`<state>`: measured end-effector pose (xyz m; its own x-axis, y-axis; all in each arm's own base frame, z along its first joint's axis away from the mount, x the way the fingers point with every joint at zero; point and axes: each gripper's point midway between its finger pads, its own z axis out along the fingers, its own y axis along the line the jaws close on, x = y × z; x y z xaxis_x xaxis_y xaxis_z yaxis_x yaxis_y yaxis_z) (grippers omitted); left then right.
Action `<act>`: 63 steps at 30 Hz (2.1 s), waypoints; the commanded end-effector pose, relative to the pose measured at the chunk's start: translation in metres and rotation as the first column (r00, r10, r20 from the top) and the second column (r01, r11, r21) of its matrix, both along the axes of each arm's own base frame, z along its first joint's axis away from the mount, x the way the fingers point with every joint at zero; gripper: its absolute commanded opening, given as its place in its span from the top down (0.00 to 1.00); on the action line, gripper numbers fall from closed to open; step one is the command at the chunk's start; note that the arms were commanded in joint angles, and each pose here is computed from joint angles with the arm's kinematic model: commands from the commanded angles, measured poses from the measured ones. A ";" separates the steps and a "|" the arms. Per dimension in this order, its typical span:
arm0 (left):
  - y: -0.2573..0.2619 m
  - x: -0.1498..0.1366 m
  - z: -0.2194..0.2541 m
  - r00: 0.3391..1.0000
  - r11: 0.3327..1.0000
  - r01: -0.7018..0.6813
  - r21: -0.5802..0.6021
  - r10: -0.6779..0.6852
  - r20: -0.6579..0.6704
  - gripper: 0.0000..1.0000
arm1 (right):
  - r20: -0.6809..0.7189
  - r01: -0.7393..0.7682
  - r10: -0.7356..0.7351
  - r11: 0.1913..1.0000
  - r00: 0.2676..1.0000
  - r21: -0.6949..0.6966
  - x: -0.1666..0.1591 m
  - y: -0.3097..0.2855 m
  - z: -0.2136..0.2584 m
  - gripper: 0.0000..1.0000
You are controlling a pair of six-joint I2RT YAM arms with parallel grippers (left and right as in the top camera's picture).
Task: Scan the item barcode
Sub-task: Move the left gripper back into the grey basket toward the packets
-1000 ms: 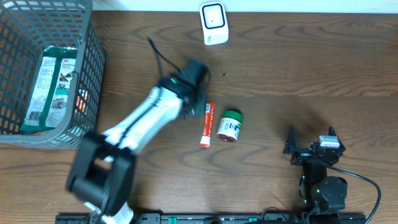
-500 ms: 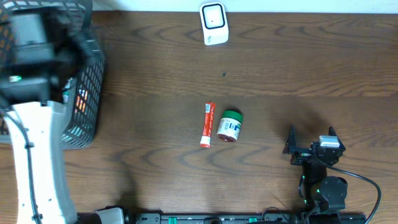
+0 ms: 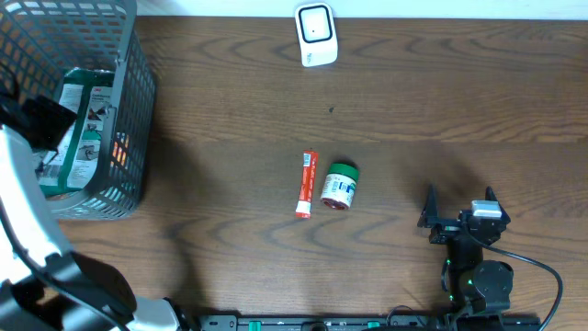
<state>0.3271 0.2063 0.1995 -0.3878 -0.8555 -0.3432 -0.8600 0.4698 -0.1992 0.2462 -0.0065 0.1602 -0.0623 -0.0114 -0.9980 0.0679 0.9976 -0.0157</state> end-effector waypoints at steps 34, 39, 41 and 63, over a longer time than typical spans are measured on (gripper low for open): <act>-0.032 -0.042 -0.074 0.753 0.782 -0.623 -0.020 0.591 -0.290 0.09 | -0.002 0.026 -0.026 1.000 1.000 0.012 0.000 -0.005 -0.001 0.01; -0.033 -0.043 -0.085 0.747 0.777 -0.629 -0.020 0.598 -0.291 0.08 | -0.002 0.026 -0.026 1.000 1.000 0.012 0.000 -0.005 -0.001 0.01; -0.033 -0.045 -0.094 0.741 0.770 -0.637 -0.020 0.605 -0.291 0.09 | -0.002 0.026 -0.026 1.000 1.000 0.013 0.000 -0.005 -0.001 0.01; -0.030 -0.037 -0.137 0.758 0.772 -0.635 -0.038 0.613 -0.224 0.15 | -0.002 0.026 -0.026 1.000 1.000 0.012 0.000 -0.005 -0.001 0.01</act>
<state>0.2885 0.1755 0.0655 0.1841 -0.9613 -0.2050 -0.9825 -0.1857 -0.0120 0.2462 -0.0065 0.1602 -0.0623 -0.0118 -0.9980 0.0679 0.9976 -0.0161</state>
